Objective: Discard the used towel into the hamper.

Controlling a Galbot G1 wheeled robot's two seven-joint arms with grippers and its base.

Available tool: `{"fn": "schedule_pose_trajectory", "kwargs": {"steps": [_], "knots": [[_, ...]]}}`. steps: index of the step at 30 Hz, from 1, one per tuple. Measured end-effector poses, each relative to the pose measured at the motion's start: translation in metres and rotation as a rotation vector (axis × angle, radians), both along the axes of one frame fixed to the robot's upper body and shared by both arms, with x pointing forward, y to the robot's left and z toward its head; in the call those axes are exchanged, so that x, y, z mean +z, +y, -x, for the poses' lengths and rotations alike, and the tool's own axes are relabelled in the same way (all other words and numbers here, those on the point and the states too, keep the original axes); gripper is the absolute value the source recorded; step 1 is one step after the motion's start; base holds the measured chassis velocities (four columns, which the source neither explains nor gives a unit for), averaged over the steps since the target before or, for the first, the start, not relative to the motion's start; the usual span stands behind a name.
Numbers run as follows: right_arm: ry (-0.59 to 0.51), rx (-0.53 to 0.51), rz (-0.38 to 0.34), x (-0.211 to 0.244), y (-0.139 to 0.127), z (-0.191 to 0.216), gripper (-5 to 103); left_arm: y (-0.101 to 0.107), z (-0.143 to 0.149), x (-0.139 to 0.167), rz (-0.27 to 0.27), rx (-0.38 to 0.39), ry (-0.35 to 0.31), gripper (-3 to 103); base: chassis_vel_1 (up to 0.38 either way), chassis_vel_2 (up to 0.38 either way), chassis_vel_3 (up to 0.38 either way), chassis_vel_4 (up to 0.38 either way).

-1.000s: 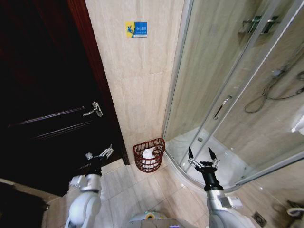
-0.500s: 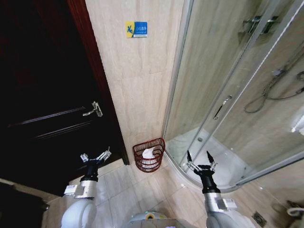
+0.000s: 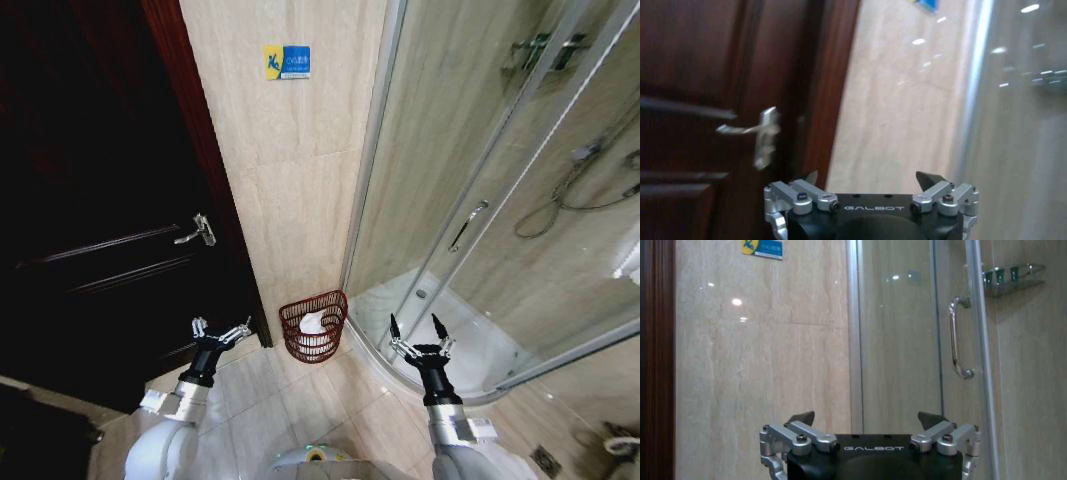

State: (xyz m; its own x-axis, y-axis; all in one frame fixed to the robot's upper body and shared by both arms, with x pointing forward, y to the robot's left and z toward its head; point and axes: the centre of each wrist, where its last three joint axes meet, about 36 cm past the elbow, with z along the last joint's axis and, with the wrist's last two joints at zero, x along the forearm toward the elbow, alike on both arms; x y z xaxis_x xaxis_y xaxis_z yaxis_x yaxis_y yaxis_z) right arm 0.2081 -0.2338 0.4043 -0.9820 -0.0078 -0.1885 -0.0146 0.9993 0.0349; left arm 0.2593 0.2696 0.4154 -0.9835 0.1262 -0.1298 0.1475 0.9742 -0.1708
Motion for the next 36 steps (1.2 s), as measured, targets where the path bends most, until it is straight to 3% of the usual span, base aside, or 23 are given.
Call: {"fn": "schedule_pose_trajectory", "kwargs": {"steps": [7,28,30,32,36], "knots": [[-0.011,-0.001,0.004,0.004,0.001,0.000,100,-0.015,0.003,0.007,0.035,0.050,0.039,99,0.000,0.000,0.000,0.000],[-0.002,-0.011,0.002,-0.005,-0.001,0.001,100,-0.015,0.003,0.008,0.034,0.050,0.038,99,0.000,0.000,0.000,0.000],[0.000,-0.011,0.002,-0.006,-0.001,0.002,100,-0.016,0.002,0.007,0.033,0.047,0.030,96,0.000,0.000,0.000,0.000],[0.001,-0.011,0.000,-0.007,-0.001,0.002,100,-0.017,0.002,-0.006,0.017,0.001,-0.031,100,0.000,0.000,0.000,0.000],[0.004,-0.011,-0.001,-0.008,-0.001,0.002,100,-0.017,0.002,-0.017,-0.002,-0.031,-0.085,100,0.000,0.000,0.000,0.000]]}}
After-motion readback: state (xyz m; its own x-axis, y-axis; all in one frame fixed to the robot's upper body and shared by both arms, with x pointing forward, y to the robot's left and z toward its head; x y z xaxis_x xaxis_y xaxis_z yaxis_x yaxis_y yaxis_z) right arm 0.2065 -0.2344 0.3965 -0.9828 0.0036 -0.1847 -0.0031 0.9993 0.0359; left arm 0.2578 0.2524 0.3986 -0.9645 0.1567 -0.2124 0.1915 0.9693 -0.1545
